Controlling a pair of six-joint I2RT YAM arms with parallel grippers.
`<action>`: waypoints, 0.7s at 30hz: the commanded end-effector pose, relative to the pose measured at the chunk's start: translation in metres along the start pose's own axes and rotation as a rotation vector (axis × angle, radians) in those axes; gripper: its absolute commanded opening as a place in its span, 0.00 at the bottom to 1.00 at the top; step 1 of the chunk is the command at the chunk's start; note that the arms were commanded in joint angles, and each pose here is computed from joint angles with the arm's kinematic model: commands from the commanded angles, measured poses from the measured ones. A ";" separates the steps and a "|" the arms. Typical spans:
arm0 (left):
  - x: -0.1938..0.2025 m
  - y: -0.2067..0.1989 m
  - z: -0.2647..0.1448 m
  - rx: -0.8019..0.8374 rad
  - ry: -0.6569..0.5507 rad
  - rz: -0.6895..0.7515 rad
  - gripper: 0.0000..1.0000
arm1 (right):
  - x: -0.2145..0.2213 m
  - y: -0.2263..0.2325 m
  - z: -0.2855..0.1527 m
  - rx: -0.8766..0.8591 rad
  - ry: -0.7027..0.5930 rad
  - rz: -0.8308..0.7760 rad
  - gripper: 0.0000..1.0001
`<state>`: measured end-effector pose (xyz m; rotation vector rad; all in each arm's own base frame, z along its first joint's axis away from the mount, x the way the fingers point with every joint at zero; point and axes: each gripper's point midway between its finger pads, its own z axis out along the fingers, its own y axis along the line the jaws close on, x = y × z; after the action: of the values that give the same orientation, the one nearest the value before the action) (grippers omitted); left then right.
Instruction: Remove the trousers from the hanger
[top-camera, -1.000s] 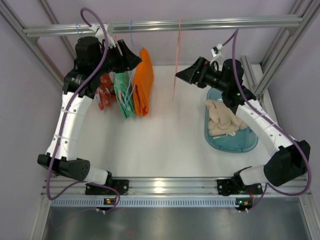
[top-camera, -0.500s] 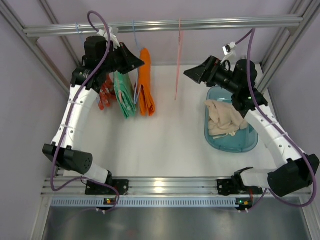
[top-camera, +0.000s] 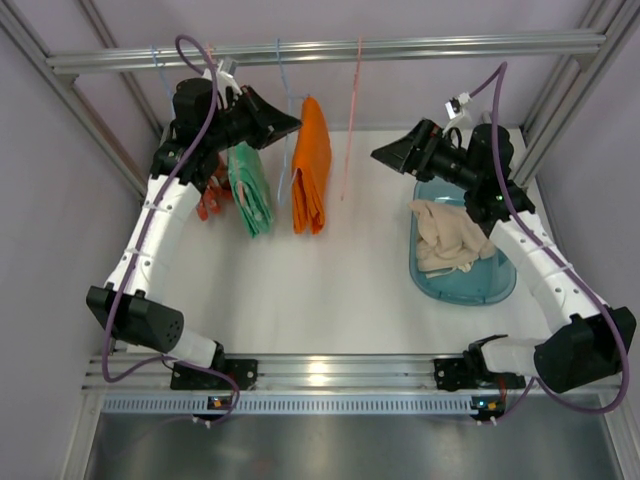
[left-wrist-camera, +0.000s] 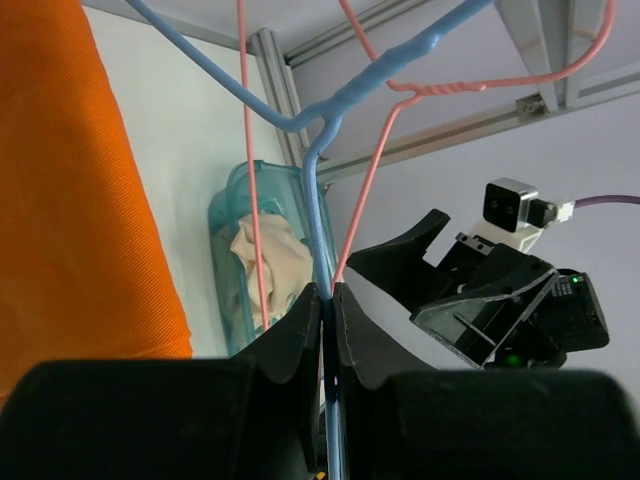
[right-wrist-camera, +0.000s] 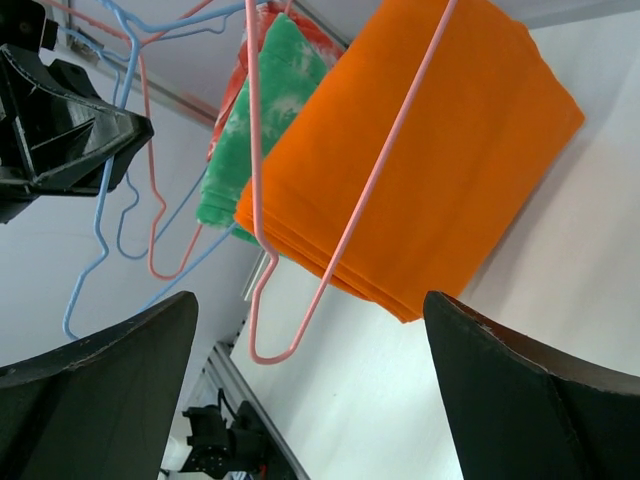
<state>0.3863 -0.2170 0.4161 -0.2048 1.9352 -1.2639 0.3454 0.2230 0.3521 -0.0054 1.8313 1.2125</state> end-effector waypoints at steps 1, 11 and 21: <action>-0.038 -0.084 -0.034 0.259 -0.180 0.121 0.00 | -0.016 0.018 -0.006 -0.071 -0.042 -0.035 0.96; -0.034 -0.091 -0.031 0.312 -0.141 0.016 0.00 | -0.018 0.018 -0.006 -0.081 -0.038 -0.034 0.96; -0.009 -0.060 -0.014 0.257 -0.043 -0.175 0.04 | -0.015 0.015 -0.004 -0.077 -0.029 -0.027 0.96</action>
<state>0.3824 -0.2334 0.4198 -0.3518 1.9075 -1.5134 0.3412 0.2243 0.3560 -0.0336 1.8237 1.2505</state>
